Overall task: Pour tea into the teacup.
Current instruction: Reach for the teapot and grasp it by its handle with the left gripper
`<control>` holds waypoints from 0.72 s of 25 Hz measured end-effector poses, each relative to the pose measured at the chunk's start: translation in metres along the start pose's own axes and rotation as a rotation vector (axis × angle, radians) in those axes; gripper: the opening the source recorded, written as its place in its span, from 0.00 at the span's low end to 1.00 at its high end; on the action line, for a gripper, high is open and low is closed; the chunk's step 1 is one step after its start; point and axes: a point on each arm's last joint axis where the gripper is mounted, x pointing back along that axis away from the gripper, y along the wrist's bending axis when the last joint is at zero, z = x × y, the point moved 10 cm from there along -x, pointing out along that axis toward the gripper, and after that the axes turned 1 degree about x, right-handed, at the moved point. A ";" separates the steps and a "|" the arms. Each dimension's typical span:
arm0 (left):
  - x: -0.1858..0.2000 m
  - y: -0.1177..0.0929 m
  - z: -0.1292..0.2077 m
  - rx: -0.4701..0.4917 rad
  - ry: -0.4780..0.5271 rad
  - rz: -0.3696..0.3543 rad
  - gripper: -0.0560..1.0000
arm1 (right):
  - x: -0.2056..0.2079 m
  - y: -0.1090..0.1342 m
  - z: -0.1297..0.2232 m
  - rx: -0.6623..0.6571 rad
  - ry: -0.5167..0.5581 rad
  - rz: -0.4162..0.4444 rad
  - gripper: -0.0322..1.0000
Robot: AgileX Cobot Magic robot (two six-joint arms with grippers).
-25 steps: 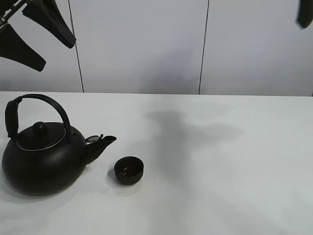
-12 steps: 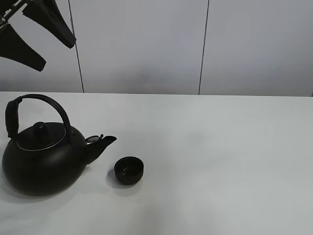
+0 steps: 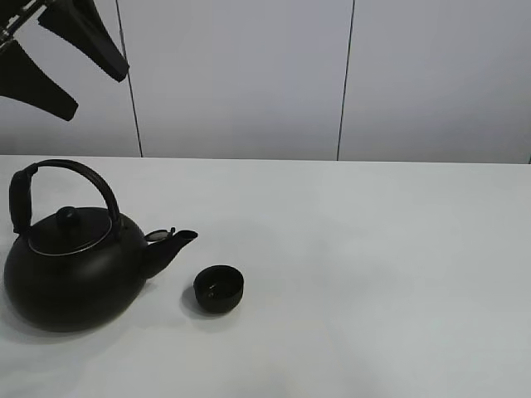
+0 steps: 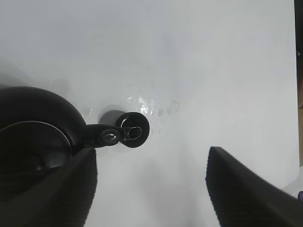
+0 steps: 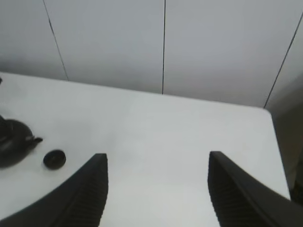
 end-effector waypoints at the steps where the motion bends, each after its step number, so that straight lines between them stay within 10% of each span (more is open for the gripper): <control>1: 0.000 0.000 0.000 0.000 0.000 0.000 0.51 | -0.006 0.003 0.020 -0.007 0.032 -0.009 0.44; 9: 0.000 0.000 0.000 0.000 0.000 0.000 0.51 | -0.065 0.011 0.126 -0.028 0.184 -0.052 0.44; 18: 0.000 0.000 0.000 0.000 -0.002 -0.001 0.51 | -0.089 0.008 0.167 -0.037 0.286 -0.047 0.44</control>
